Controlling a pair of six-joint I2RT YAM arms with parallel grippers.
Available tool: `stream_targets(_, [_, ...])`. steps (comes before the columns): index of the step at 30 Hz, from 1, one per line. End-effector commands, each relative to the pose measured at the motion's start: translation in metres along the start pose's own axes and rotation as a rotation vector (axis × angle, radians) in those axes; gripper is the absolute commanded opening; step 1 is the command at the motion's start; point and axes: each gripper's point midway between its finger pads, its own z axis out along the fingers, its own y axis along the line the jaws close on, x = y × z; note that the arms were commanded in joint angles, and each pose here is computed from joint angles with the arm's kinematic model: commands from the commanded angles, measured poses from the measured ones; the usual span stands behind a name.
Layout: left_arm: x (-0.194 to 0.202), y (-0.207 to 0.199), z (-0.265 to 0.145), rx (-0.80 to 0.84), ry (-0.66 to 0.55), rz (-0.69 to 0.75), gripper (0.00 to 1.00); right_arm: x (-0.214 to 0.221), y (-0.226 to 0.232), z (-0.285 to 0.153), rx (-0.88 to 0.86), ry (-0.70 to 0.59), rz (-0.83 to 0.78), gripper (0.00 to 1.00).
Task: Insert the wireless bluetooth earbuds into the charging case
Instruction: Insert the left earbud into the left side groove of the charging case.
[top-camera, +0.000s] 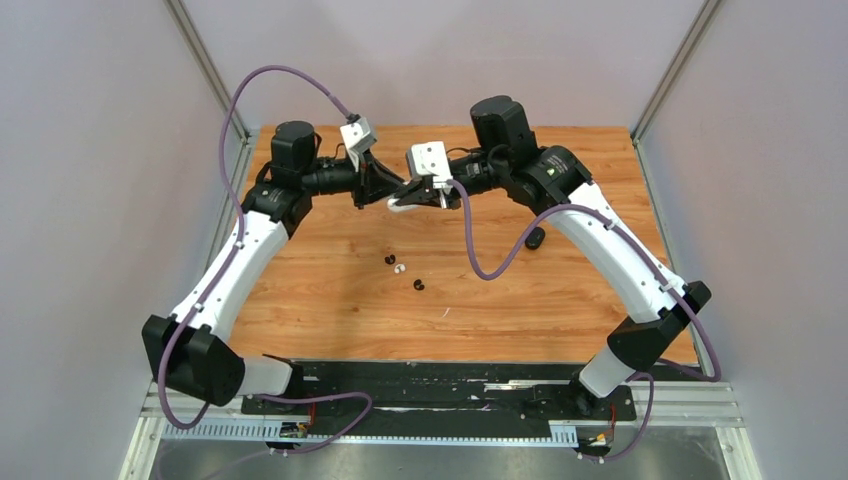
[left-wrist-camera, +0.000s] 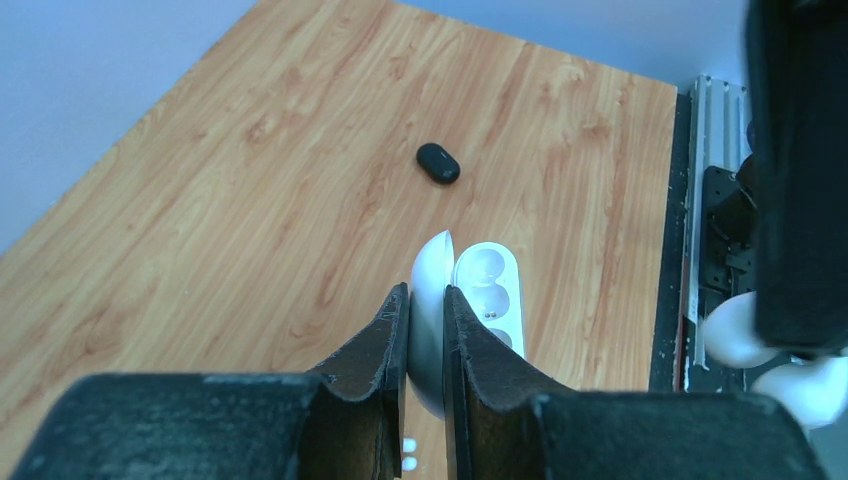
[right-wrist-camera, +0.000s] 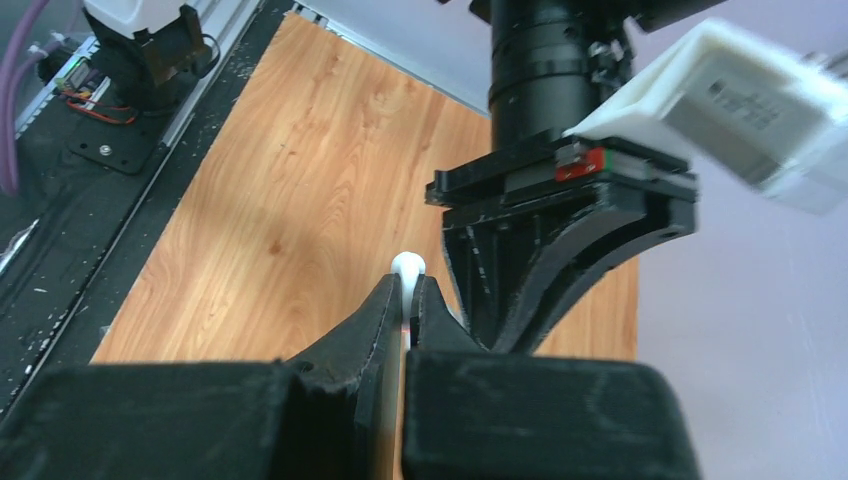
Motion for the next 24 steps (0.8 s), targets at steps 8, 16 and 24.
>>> stream_targets(8, [-0.036, -0.036, -0.021, 0.033, -0.120, 0.175, 0.00, -0.004, 0.010, 0.012, -0.037, -0.008, -0.048, 0.00])
stream_targets(16, [-0.035, -0.046, -0.025, 0.047, -0.112, 0.205, 0.00, 0.005, 0.011, 0.018, -0.041, 0.015, -0.047, 0.00])
stream_targets(24, [-0.035, -0.051, -0.028, 0.052, -0.114, 0.226, 0.00, 0.015, 0.013, 0.028, -0.048, 0.043, -0.037, 0.00])
